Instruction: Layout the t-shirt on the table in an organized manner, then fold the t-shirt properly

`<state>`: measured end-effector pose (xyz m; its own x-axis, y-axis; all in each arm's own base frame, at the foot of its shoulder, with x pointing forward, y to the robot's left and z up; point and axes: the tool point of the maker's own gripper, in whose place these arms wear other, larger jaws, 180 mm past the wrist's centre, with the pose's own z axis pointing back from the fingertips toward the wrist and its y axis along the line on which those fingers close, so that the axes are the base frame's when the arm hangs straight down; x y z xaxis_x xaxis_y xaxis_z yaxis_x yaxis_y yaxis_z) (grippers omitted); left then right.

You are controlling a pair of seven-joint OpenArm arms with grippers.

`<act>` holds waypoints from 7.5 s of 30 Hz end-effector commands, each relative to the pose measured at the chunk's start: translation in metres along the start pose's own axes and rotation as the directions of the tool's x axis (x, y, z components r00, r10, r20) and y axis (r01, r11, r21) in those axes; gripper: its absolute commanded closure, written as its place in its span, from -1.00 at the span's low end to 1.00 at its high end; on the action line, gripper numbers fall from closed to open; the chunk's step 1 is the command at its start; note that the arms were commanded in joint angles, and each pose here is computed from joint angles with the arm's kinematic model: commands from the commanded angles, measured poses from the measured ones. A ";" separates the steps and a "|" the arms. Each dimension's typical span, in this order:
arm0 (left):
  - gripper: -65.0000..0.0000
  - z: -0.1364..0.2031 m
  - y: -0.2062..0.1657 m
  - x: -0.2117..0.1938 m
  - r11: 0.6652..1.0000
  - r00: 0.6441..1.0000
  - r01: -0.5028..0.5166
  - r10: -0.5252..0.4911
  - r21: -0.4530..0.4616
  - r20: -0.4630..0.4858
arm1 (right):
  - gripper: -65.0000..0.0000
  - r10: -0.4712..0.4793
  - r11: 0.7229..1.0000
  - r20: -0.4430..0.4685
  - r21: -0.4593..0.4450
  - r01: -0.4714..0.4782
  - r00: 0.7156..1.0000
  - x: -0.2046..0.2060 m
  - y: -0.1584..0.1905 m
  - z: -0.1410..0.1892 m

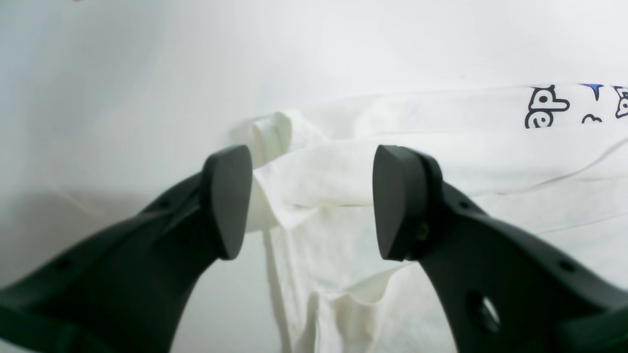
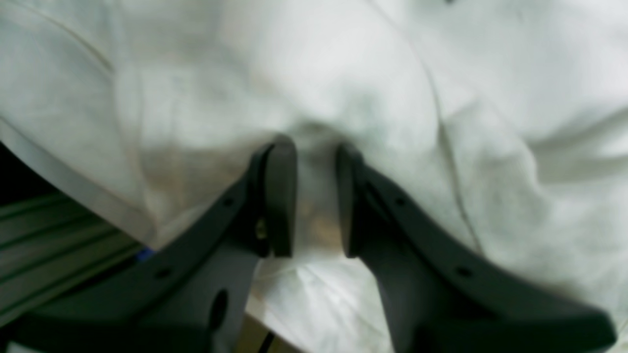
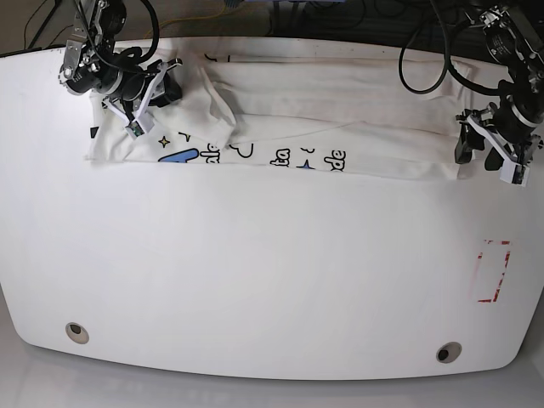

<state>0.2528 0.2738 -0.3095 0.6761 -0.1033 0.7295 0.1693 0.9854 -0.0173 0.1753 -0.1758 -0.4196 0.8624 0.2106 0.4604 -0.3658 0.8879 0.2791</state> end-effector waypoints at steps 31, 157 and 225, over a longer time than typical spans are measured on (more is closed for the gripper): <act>-0.14 0.021 -0.017 -0.094 0.999 0.962 -0.009 -0.004 -0.046 -0.275 | 0.56 -0.021 1.000 -0.008 -0.012 0.021 1.000 -0.002 -0.010 -0.005; 0.72 0.013 -0.015 -0.133 0.996 0.897 0.093 -0.081 0.006 -0.435 | 0.56 -0.021 1.000 -0.001 -0.017 0.021 1.000 0.001 -0.013 -0.005; 0.91 0.002 0.008 -0.063 0.981 0.943 0.176 -0.147 0.075 -0.300 | 0.56 -0.023 1.000 -0.001 -0.015 0.023 1.000 0.001 -0.012 -0.005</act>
<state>0.1992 0.2797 -0.3670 0.8473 -0.2644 0.4606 0.2338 0.9644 0.1234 0.1888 -0.1742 -0.4218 0.8536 0.1631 0.4947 -0.3493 0.8838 0.3113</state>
